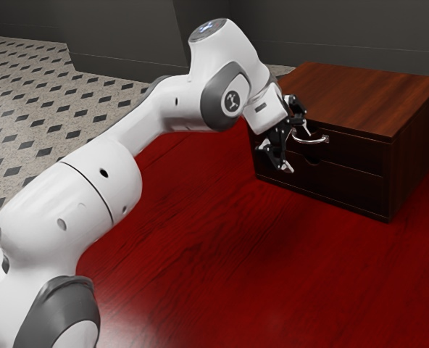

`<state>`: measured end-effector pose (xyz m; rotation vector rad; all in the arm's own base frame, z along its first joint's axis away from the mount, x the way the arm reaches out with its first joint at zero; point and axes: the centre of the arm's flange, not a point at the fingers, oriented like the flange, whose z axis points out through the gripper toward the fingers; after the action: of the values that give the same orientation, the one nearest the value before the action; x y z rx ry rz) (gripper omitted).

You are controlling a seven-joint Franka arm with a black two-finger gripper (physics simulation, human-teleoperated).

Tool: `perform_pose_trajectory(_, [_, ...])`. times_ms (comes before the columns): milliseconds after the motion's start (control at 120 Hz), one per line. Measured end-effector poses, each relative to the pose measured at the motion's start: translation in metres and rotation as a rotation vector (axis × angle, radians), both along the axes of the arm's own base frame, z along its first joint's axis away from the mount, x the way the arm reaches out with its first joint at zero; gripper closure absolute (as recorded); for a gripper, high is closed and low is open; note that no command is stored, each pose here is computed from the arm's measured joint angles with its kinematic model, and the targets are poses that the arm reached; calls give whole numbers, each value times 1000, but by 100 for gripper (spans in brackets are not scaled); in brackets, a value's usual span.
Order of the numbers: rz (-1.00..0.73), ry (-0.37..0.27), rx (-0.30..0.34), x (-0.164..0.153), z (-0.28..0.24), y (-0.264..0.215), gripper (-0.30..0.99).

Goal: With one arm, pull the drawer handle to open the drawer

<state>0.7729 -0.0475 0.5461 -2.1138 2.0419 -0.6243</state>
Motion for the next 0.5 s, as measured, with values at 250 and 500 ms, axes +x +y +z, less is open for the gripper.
perform_pose_trajectory(250, [-2, 14, -2, 0, -6, -2, 0])
perform_pose_trajectory(500, [6, 31, 0, -1, -12, 1, -1])
